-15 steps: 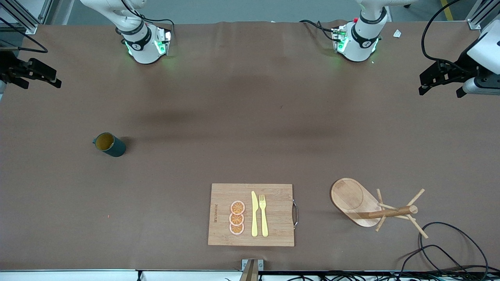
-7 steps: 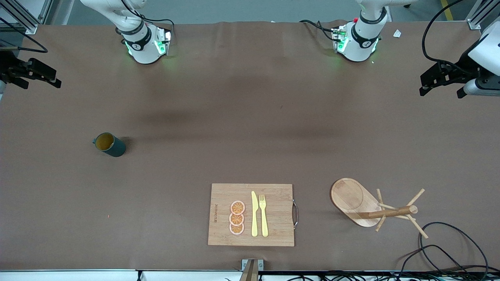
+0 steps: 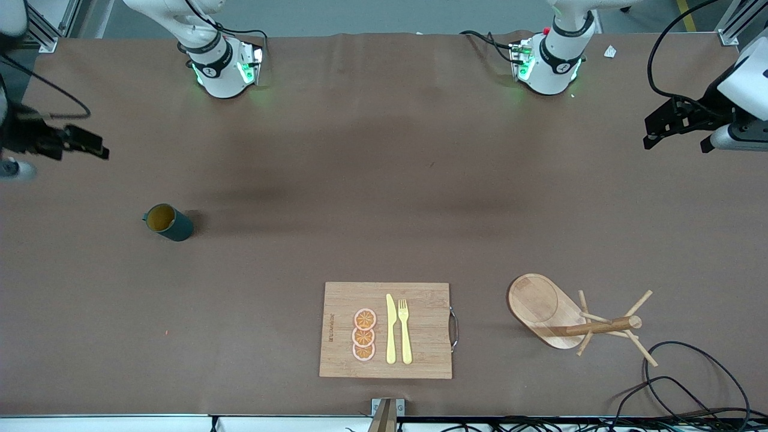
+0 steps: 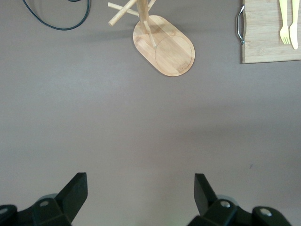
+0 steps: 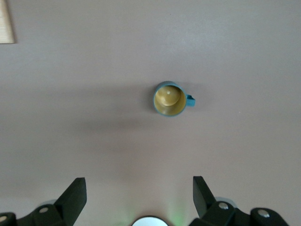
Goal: Pass cup and hang on rack
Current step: 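Reach the right gripper to the teal mug and grasp its rim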
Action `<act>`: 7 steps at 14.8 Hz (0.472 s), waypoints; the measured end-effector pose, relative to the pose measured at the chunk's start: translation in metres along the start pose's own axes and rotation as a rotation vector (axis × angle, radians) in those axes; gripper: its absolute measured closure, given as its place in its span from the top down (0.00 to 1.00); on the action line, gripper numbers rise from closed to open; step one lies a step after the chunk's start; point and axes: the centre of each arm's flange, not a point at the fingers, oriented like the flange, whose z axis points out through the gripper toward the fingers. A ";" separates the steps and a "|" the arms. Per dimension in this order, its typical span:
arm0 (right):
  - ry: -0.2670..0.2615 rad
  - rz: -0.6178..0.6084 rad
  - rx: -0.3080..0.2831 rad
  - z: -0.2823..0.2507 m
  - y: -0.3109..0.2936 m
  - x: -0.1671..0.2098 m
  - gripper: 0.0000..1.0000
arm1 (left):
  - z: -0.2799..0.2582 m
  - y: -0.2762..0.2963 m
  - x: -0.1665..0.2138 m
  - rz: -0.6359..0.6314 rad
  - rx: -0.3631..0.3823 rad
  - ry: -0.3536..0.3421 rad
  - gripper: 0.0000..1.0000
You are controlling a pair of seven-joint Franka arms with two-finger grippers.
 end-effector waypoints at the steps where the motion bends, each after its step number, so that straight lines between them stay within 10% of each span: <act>1: -0.018 -0.011 0.000 0.018 0.003 0.017 1.00 | 0.002 0.000 0.001 0.000 0.000 -0.003 1.00; 7: -0.003 -0.306 -0.002 0.125 0.027 0.078 1.00 | 0.007 0.000 0.004 0.000 -0.001 -0.012 1.00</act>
